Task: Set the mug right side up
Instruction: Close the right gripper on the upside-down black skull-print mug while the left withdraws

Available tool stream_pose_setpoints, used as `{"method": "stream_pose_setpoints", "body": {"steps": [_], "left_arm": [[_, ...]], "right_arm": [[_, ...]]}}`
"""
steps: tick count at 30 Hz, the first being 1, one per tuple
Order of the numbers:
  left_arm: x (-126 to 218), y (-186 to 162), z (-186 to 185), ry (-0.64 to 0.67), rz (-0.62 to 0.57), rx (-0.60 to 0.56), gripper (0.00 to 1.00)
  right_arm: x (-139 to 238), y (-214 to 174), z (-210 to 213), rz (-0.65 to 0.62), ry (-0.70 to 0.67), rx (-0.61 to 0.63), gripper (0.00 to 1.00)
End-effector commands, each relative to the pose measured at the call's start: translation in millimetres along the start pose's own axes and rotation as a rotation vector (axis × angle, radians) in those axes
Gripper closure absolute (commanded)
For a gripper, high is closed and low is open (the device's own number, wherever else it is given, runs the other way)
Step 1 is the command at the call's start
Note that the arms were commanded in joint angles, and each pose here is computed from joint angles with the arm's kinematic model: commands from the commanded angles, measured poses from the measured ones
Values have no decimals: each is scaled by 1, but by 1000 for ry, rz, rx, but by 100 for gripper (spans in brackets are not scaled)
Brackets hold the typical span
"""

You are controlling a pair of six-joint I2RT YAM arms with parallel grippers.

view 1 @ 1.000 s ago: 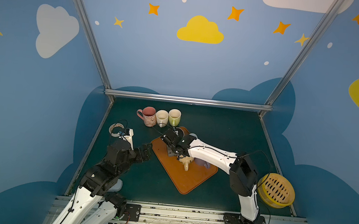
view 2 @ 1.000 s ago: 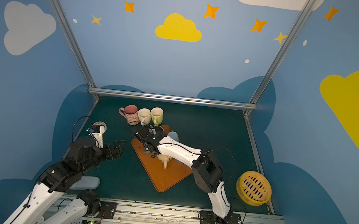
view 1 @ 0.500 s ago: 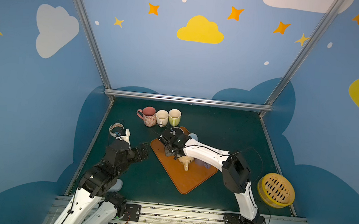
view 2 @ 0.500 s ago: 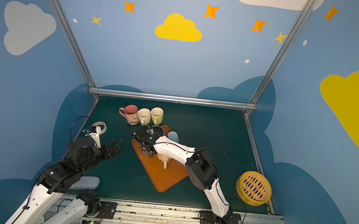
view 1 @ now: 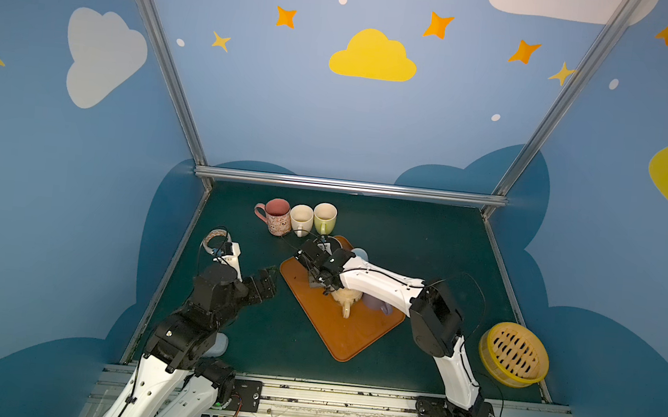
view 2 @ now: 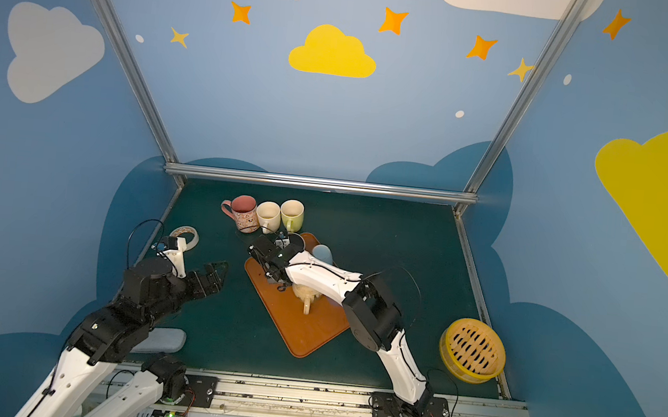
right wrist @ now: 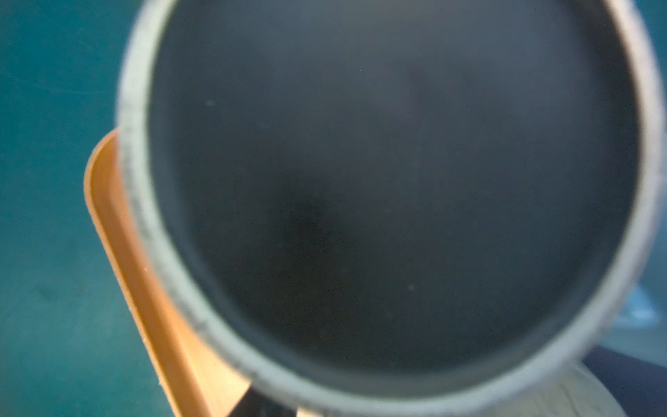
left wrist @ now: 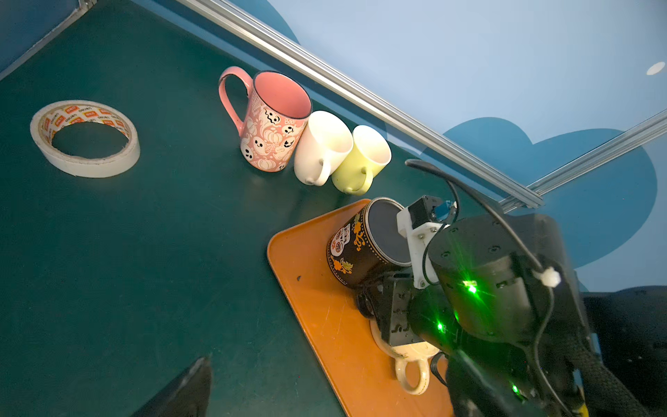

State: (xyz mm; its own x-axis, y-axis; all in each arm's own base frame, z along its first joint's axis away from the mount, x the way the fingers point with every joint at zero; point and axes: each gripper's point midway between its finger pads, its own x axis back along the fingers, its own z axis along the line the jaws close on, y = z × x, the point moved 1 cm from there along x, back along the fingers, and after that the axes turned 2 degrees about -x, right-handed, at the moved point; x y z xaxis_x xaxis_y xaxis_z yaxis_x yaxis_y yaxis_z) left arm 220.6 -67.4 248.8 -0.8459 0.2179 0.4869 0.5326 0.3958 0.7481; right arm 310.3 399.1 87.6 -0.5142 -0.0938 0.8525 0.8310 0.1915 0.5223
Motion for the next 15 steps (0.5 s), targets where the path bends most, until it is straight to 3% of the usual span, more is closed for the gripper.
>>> {"method": "stream_pose_setpoints", "body": {"steps": [1,5,15], "left_arm": [[-2,-1,0,-8,-1,1,0],[-2,-1,0,-9,2,3,0],[-1,0,3,0,-9,-3,0]], "right_arm": [[-7,3,-7,-4,-43,-10,68],[-7,5,-7,-15,-48,-4,74],[-5,7,-1,-28,-41,47,100]]}}
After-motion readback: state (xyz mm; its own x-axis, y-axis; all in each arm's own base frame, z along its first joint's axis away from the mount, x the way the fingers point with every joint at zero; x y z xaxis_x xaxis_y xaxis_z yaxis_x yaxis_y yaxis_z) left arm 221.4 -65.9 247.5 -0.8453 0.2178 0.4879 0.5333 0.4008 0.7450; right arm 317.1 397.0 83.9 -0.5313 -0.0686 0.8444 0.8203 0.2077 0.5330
